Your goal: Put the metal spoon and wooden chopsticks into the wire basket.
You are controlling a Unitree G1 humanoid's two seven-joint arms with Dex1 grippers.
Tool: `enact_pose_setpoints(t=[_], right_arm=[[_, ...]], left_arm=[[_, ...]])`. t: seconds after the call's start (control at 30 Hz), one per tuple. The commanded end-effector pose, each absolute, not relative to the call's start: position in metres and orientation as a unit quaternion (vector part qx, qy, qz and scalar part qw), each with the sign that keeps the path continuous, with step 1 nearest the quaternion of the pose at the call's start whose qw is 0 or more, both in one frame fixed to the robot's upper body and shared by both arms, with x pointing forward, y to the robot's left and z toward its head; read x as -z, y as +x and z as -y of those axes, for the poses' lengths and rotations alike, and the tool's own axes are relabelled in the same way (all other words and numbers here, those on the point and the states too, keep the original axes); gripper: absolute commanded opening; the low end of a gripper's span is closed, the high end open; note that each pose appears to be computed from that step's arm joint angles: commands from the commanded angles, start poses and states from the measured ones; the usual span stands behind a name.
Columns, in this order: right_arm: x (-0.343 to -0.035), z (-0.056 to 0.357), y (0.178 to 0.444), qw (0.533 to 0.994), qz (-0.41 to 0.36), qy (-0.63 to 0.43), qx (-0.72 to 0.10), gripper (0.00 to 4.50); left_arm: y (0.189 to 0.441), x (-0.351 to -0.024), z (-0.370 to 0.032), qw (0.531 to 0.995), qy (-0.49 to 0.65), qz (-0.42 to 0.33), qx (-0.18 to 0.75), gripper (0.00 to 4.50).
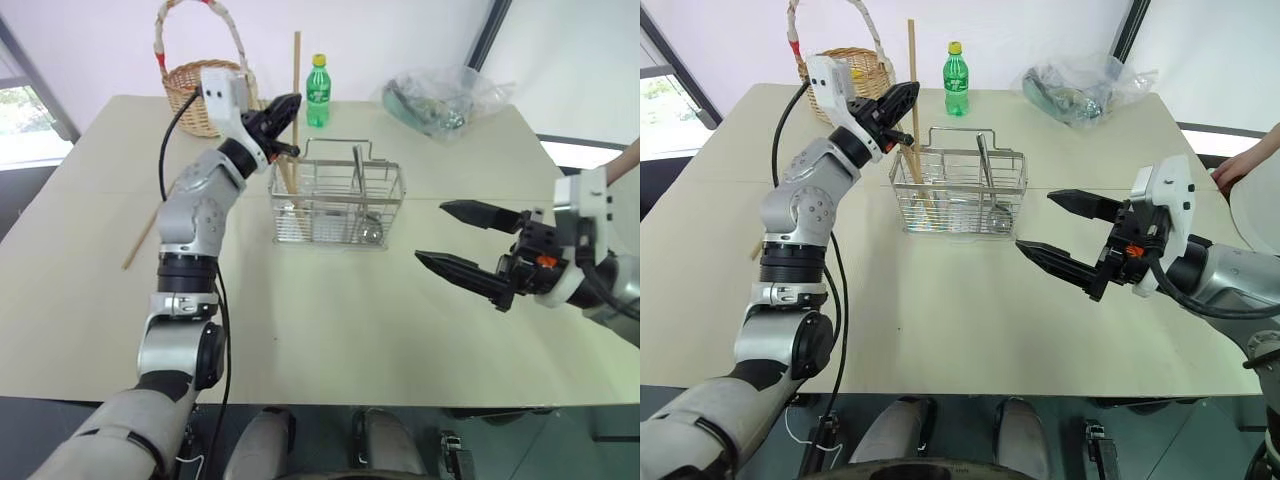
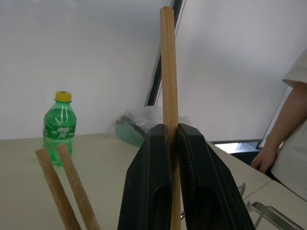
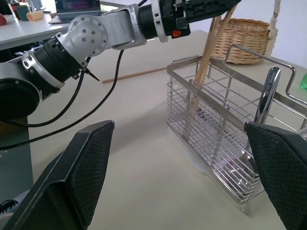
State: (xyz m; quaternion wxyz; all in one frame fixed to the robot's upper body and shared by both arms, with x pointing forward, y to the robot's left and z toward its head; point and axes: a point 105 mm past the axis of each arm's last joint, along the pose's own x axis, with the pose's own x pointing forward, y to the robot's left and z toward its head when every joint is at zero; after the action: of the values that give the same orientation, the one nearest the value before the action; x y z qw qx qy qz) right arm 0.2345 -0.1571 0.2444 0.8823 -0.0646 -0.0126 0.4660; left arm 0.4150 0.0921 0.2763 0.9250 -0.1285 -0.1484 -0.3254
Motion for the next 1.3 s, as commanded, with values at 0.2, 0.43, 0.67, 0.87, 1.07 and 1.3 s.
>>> enact_pose_setpoints(t=[0.2,0.43,0.67,0.87,1.07,1.3], right_arm=[[-0.257,0.157,0.238,0.883,0.037,-0.071,-0.462,4.49],[-0.256,0.154,0.243,0.880,0.037,-0.071,-0.469,4.49],[-0.252,0.153,0.247,0.876,0.032,-0.068,-0.477,4.49],[-0.248,0.151,0.249,0.871,0.028,-0.071,-0.485,4.49],[-0.247,0.150,0.249,0.868,0.025,-0.068,-0.492,4.49],[-0.250,0.149,0.248,0.867,0.026,-0.069,-0.494,4.49]], left_arm=[[0.396,-0.308,-0.099,0.914,-0.135,0.189,0.333,4.22],[0.394,-0.334,-0.148,0.935,-0.110,0.183,0.284,4.42],[0.416,-0.298,-0.265,0.993,0.051,-0.009,0.104,4.42],[0.409,-0.222,-0.341,0.976,0.060,-0.208,-0.003,4.42],[0.405,-0.174,-0.349,0.956,0.054,-0.290,-0.005,4.42],[0.405,-0.137,-0.341,0.942,0.061,-0.331,0.002,4.42]])
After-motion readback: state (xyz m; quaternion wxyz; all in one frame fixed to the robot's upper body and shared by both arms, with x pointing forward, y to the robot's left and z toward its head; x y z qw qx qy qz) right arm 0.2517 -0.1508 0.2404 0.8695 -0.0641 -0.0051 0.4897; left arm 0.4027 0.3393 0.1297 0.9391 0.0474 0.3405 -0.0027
